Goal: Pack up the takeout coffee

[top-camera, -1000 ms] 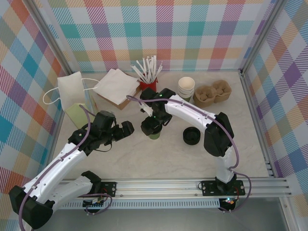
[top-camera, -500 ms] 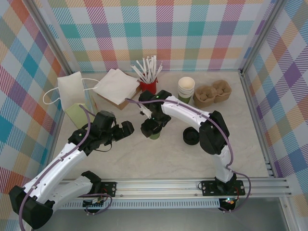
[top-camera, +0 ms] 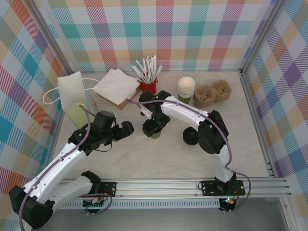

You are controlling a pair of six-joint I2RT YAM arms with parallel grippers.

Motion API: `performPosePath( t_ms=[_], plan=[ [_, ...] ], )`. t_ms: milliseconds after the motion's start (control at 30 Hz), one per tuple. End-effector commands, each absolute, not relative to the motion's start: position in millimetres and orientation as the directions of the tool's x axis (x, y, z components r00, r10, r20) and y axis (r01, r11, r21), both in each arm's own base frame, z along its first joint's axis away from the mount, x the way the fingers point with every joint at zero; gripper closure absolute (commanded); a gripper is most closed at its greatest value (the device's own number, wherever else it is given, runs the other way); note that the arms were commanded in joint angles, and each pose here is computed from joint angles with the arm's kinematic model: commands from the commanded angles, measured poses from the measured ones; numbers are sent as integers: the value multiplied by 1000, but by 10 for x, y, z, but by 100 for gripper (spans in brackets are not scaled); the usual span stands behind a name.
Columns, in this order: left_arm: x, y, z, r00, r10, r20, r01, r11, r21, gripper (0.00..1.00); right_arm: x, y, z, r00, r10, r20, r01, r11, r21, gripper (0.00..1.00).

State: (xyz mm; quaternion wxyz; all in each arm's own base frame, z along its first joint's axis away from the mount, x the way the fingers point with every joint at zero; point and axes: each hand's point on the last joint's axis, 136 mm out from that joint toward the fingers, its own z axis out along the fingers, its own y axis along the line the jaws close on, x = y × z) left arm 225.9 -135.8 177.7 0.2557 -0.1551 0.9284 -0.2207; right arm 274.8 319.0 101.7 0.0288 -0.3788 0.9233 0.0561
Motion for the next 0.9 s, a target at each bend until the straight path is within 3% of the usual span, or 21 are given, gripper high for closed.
performPosePath(
  t_ms=[0,467,867],
  plan=[
    [2262,-1292,1740,-820,-400,-409,-192,866,-462,0,2804,2900,1352,-754,-644,-132,-655,751,80,19],
    [2296,-1334,1736,-827,-395,-401,-188,865,-465,0,3457,1336,1584,-922,-342,-182,-352,936,22,21],
    [2283,-1323,1742,-826,-397,-400,-191,865,-464,0,3592,760,1188,-971,-199,-131,-206,978,39,21]
  ],
)
